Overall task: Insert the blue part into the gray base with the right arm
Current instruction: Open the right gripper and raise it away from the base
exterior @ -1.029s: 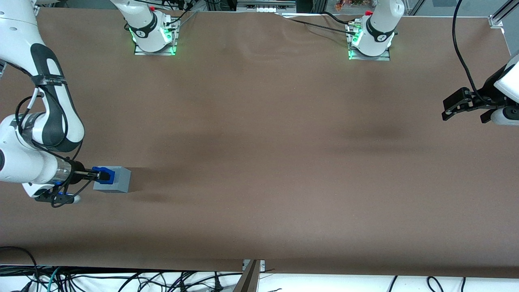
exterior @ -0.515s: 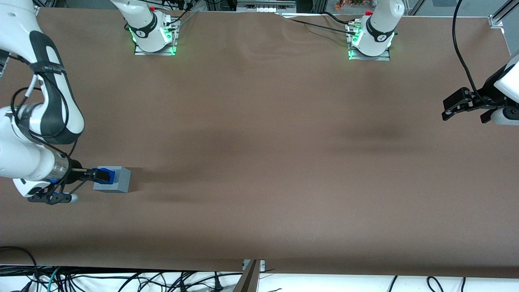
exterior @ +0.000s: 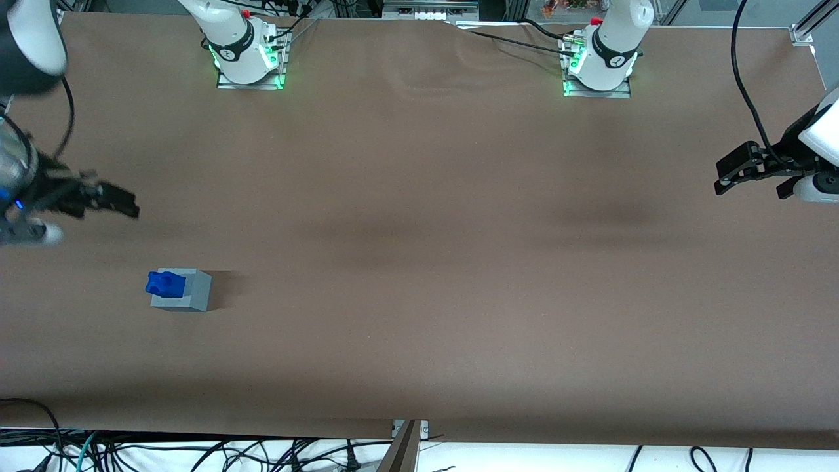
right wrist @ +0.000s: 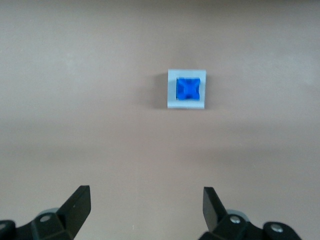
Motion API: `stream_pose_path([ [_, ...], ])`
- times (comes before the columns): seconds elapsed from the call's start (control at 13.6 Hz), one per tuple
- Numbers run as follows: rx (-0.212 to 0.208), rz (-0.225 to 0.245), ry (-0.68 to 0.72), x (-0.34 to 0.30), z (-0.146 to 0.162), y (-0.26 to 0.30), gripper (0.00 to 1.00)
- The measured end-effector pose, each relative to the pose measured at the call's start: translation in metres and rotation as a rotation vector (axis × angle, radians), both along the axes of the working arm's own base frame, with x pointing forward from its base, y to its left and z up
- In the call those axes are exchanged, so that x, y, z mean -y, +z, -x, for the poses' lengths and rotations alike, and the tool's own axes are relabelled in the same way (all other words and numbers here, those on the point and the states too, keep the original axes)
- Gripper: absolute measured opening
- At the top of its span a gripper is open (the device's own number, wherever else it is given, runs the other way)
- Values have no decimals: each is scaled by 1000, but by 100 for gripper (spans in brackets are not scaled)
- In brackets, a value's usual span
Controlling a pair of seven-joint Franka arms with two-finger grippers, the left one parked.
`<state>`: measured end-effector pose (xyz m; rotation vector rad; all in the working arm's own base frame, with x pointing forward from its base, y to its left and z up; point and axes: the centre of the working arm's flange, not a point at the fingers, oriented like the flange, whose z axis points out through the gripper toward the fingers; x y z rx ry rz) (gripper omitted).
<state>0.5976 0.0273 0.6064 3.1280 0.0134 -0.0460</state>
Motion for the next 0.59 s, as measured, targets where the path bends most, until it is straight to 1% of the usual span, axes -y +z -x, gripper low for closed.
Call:
stream_pose_path([
  [0.07,7,18,2,-6,18,19,100],
  [0.15,13,27,3,-10,29,29,100],
  [0.22,11,24,4,-13,35,30,100],
  [0.44,-23,9,6,-13,31,11,100],
  [0.59,-33,6,9,-12,29,6,100],
])
